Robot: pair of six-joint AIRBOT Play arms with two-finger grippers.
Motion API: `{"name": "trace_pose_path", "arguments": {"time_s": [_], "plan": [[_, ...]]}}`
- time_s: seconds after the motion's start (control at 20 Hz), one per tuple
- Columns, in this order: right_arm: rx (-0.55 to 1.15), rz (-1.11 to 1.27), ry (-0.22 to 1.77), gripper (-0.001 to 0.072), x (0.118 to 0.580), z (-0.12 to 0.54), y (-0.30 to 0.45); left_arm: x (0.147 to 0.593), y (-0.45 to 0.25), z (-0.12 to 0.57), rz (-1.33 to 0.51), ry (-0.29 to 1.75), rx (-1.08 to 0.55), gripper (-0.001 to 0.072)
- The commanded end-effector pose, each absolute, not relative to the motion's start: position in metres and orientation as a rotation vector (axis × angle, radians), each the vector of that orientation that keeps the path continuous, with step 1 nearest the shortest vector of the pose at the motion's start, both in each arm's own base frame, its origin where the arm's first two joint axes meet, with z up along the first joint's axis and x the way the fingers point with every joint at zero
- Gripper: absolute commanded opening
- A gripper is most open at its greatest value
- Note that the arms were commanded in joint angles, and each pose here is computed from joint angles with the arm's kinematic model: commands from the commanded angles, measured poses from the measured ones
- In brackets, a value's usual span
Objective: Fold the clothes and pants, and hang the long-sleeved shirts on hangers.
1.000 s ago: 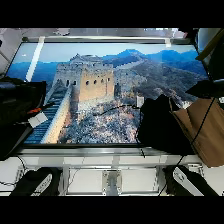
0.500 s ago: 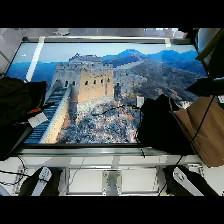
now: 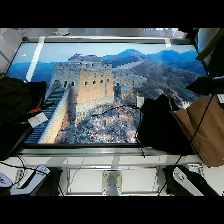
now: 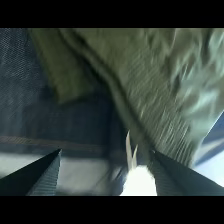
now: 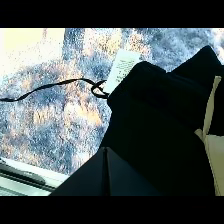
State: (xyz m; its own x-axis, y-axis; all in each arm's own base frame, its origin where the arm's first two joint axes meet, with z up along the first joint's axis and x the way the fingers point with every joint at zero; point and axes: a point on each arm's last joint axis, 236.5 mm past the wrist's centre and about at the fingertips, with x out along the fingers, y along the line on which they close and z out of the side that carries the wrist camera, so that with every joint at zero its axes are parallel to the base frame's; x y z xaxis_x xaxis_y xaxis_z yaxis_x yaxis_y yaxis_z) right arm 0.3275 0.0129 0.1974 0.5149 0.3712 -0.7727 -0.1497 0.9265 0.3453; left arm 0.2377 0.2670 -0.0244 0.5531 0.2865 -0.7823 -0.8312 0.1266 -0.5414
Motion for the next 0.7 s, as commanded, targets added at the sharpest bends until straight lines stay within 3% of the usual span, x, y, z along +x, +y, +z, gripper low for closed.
{"name": "trace_pose_path", "arguments": {"time_s": [0.0,0.15,0.2,0.3,0.35,0.65], "plan": [[0.248,0.316,0.981,0.0033,0.328,0.197,0.013,0.254,0.297,-0.036,0.894,0.388,-1.291,0.0612],[0.251,0.315,0.982,0.0033,0.328,0.197,0.013,0.267,0.296,-0.060,0.864,0.384,-1.386,0.0603],[0.262,0.309,0.984,0.0033,0.328,0.197,0.013,0.271,0.300,-0.060,0.853,0.363,-1.392,0.0505],[0.266,0.307,0.985,0.0033,0.328,0.197,0.013,0.279,0.309,-0.049,0.812,0.331,-1.331,0.0148],[0.266,0.307,0.984,0.0033,0.328,0.197,0.013,0.285,0.313,-0.039,0.781,0.323,-1.288,0.0015],[0.263,0.307,0.985,0.0033,0.328,0.197,0.013,0.348,0.280,0.082,0.388,0.312,-1.142,0.0008]]}}
